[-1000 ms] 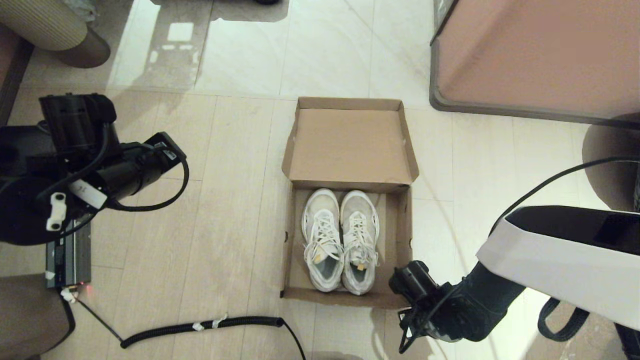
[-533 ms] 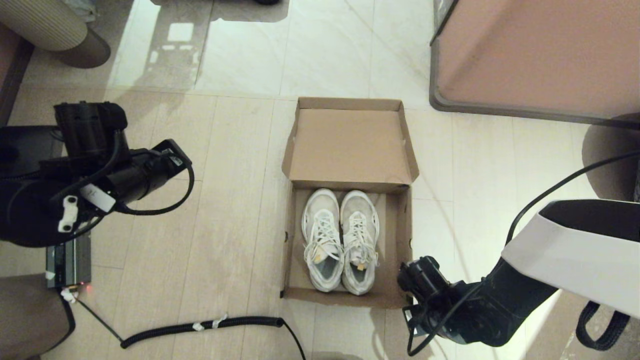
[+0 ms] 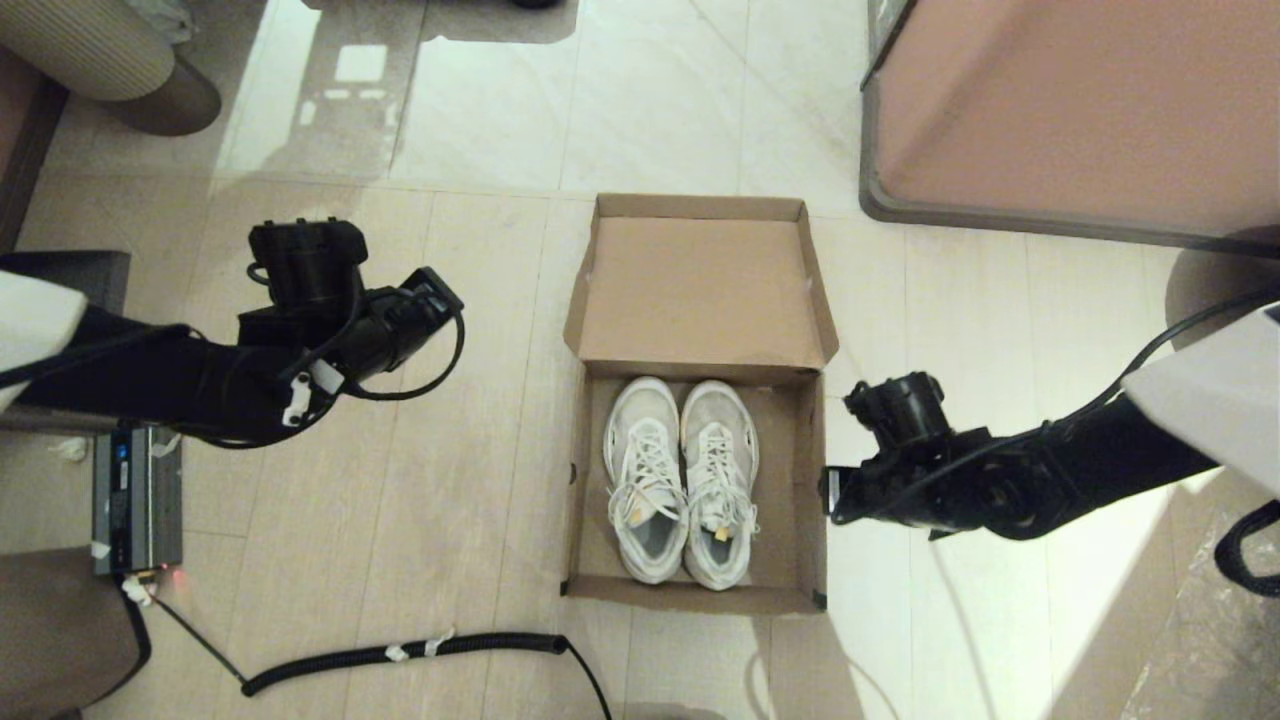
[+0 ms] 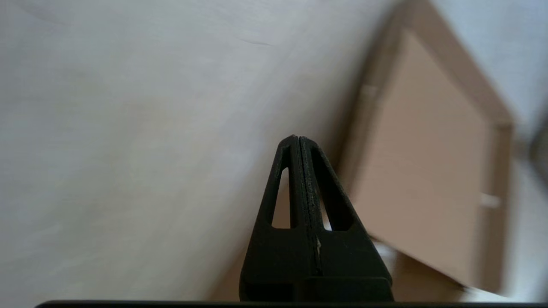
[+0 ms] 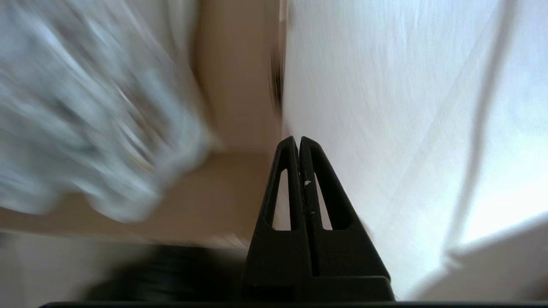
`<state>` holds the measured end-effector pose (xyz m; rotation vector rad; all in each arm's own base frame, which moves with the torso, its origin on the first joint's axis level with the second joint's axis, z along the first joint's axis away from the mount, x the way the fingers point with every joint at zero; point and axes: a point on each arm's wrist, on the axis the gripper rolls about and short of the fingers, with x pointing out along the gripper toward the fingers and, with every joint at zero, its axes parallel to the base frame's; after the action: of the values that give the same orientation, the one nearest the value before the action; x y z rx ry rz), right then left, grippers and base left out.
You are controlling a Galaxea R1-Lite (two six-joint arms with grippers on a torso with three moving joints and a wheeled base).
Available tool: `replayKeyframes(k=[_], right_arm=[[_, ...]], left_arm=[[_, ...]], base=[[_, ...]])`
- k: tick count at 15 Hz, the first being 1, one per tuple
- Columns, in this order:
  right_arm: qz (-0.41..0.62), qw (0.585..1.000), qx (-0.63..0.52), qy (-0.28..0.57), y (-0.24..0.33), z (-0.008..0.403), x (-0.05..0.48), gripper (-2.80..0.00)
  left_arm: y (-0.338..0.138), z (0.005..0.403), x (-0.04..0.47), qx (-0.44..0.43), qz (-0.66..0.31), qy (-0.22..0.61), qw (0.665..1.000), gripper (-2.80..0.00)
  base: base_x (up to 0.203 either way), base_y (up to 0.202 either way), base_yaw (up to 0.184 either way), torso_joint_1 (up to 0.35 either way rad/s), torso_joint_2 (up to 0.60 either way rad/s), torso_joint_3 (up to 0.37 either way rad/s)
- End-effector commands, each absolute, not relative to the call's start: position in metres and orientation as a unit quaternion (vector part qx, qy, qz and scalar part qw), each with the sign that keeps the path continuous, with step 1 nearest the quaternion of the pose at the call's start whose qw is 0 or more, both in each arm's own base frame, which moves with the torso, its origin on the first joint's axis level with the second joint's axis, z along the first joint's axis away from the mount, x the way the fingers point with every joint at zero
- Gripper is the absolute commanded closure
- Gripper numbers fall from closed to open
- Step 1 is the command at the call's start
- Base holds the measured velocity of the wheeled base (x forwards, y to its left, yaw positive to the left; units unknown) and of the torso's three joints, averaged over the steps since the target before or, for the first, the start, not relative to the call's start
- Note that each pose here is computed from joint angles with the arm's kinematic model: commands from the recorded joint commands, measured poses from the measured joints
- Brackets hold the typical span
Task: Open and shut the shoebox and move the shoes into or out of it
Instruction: Close the shoe box
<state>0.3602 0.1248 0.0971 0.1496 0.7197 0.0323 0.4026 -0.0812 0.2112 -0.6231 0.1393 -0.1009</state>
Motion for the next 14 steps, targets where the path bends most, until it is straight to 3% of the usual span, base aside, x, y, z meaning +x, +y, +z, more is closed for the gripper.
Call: replayKeyframes(k=[1, 3, 6, 10, 12, 14], right_arm=[[0.067, 0.934, 0.167, 0.31, 0.096, 0.169, 0.378, 0.0], [0.074, 0.923, 0.234, 0.295, 0.067, 0.205, 0.4, 0.0], [0.054, 0.914, 0.285, 0.284, 0.03, 0.201, 0.452, 0.0], [0.034, 0.896, 0.31, 0.317, 0.006, 0.157, 0.487, 0.0], [0.042, 0.886, 0.353, 0.296, 0.005, 0.144, 0.499, 0.0], [0.045, 0.87, 0.417, 0.259, 0.005, 0.137, 0.511, 0.0]], left_arm=[[-0.09, 0.188, 0.429, -0.317, -0.09, 0.097, 0.939, 0.0], [-0.096, 0.176, 0.448, -0.32, -0.113, 0.104, 0.935, 0.0], [-0.104, 0.166, 0.481, -0.322, -0.129, 0.087, 0.934, 0.0], [-0.11, 0.165, 0.51, -0.337, -0.138, 0.091, 0.927, 0.0], [-0.11, 0.146, 0.516, -0.351, -0.166, 0.132, 0.912, 0.0], [-0.111, 0.144, 0.519, -0.374, -0.199, 0.115, 0.899, 0.0]], base=[[0.0, 0.0, 0.0, 0.0, 0.0, 0.0], [0.0, 0.0, 0.0, 0.0, 0.0, 0.0], [0.0, 0.0, 0.0, 0.0, 0.0, 0.0], [0.0, 0.0, 0.0, 0.0, 0.0, 0.0], [0.0, 0.0, 0.0, 0.0, 0.0, 0.0], [0.0, 0.0, 0.0, 0.0, 0.0, 0.0]])
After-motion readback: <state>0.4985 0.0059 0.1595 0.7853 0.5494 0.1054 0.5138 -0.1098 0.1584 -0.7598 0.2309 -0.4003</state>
